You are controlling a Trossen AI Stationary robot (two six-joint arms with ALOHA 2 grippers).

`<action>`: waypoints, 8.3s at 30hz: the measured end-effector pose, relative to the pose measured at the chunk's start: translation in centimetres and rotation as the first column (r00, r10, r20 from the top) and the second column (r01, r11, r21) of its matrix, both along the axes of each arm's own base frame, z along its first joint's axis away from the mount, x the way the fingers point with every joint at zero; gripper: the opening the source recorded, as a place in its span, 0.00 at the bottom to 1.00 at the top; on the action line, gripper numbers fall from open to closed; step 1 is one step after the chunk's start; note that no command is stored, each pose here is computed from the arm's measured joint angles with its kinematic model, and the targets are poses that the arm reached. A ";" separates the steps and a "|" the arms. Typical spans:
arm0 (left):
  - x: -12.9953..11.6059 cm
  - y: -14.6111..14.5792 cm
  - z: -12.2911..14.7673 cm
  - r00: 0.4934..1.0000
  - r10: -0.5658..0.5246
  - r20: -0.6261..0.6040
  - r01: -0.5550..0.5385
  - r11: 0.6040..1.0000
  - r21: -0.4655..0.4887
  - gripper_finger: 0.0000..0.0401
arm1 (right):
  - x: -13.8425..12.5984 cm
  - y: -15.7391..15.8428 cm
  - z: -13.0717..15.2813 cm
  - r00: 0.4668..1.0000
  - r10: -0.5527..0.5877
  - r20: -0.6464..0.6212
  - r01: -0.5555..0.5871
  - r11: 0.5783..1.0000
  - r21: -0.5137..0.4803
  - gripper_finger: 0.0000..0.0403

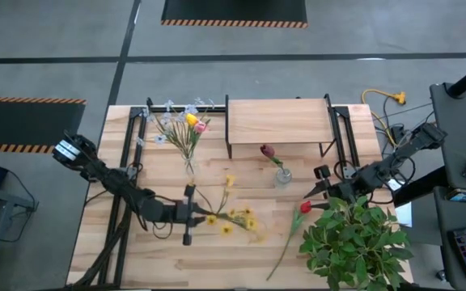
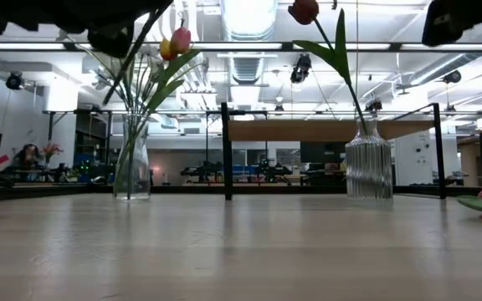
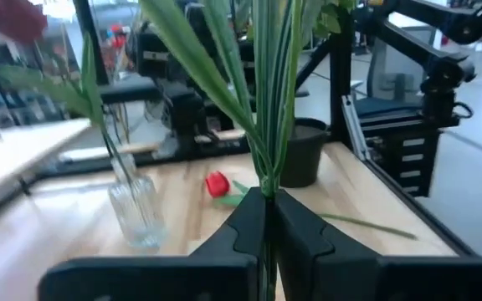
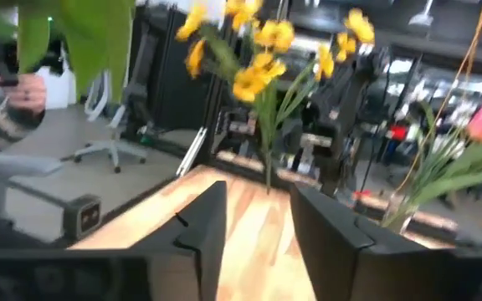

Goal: Pick and place flowers into a vace then onto a shelf
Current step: Put the yellow flowers into the right transparent vase, then put the red flower into the right transparent vase

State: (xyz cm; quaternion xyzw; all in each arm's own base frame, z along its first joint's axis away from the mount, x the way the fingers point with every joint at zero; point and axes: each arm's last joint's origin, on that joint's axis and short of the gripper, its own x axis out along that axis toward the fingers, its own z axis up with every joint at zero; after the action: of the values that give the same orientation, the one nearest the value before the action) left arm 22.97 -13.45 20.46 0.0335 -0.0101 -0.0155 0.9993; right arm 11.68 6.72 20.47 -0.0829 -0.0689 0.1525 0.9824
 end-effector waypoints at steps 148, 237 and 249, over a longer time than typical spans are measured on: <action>5.4 8.0 10.5 0.972 0.225 -0.073 -0.228 0.972 -0.047 0.54 | 6.4 -6.7 13.6 0.795 -0.298 -0.529 0.377 0.925 0.046 0.03; 5.3 8.0 9.8 0.968 0.224 -0.114 -0.232 0.971 -0.056 0.54 | 1.0 -6.8 7.3 0.566 -0.305 -0.766 0.570 0.816 0.096 0.56; 5.2 7.9 9.0 0.960 0.219 -0.177 -0.232 0.971 -0.058 0.54 | -1.5 -5.1 5.2 0.816 -0.168 -0.553 0.374 0.883 0.284 0.56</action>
State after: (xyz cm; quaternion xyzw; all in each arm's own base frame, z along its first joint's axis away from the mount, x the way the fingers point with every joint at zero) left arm 28.18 -5.58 29.48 -0.0061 0.0782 0.0960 0.9923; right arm 10.19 1.62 25.68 0.1436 0.1796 0.0084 0.9732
